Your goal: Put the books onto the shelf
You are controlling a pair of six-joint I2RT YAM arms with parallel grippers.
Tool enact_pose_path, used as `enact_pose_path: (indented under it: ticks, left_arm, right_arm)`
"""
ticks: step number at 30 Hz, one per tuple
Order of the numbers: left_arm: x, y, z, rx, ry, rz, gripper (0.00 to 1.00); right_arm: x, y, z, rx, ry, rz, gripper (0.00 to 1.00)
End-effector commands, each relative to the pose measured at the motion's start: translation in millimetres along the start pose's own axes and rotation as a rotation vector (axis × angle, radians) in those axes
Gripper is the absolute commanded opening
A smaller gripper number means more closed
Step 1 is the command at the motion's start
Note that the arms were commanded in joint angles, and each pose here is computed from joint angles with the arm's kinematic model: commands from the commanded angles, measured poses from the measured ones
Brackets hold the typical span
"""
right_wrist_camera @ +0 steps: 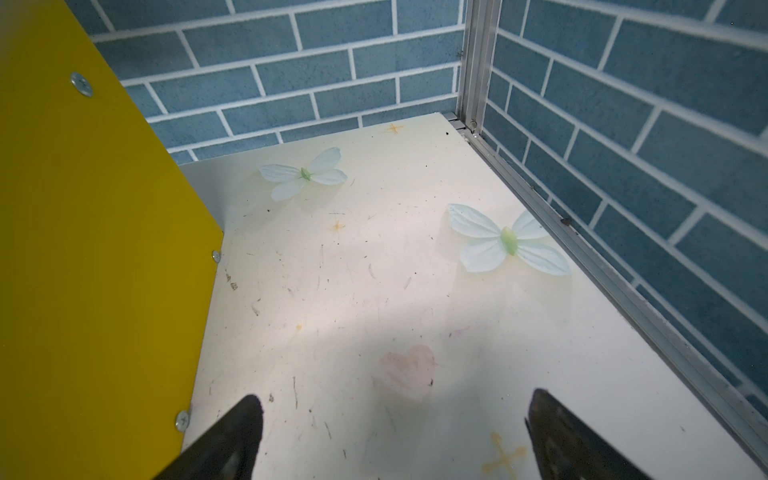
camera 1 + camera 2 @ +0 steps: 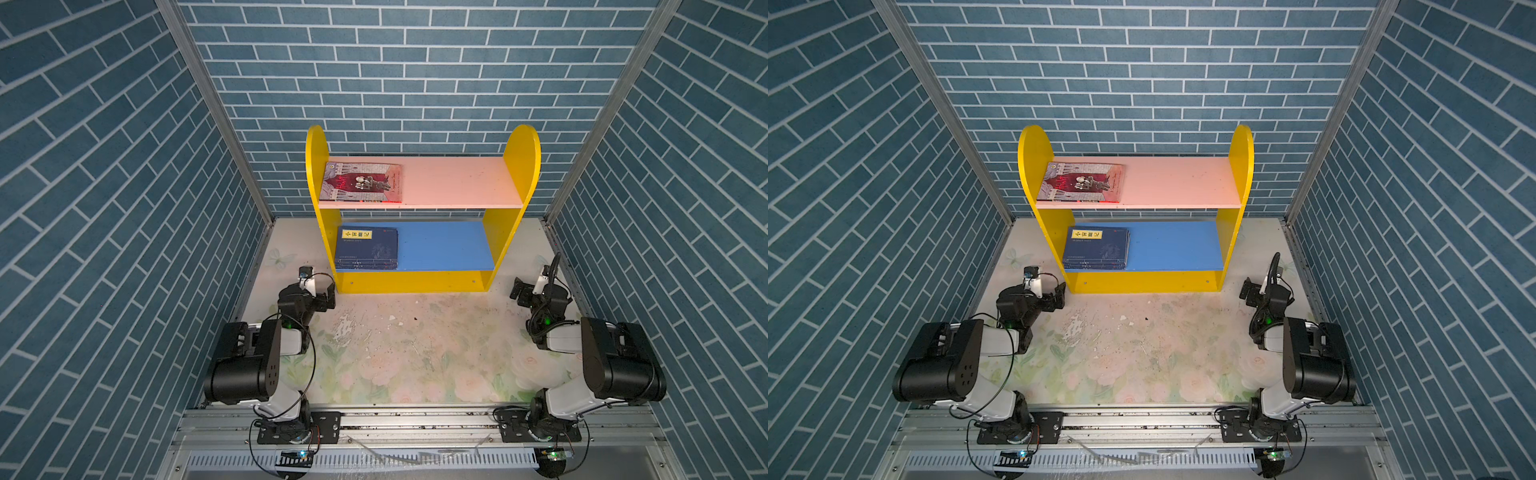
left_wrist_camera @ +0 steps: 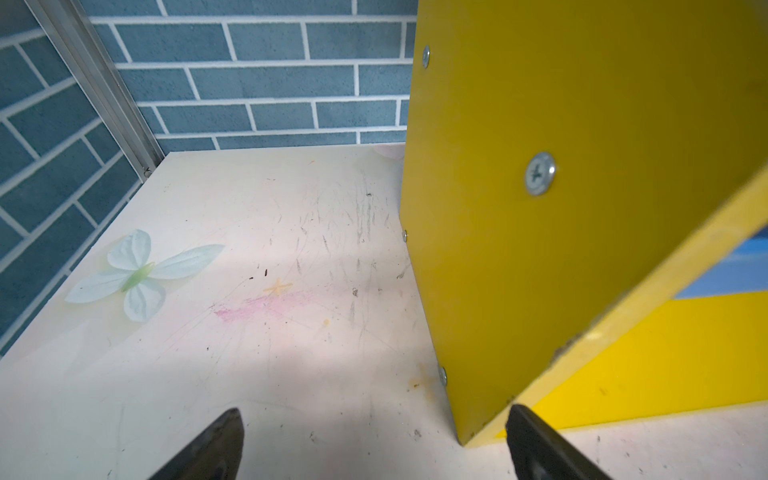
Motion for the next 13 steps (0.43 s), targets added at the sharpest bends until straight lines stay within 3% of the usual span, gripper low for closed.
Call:
enact_pose_path:
  ticks: [1, 13]
  left_arm:
    - [-1.4, 8.4, -1.3, -0.019, -0.006, -0.023, 1.00]
    - [-1.2, 8.2, -1.0, -0.017, -0.001, -0.025, 1.00]
  right_arm:
    - [0.4, -0.9, 1.3, 0.052, 0.008, -0.001, 0.99]
    - [0.4, -1.0, 1.5, 0.051, 0.010, 0.000, 0.99]
Point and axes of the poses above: each gripper's point midway between its finger pads, its own x axis back along the fingers, its own z axis along the line the jaws close on, y = z × x, the point moved 10 cm from there along x, back along the fingers, and after that the axes turned 5 degrees about x, right-handed, at the moved point
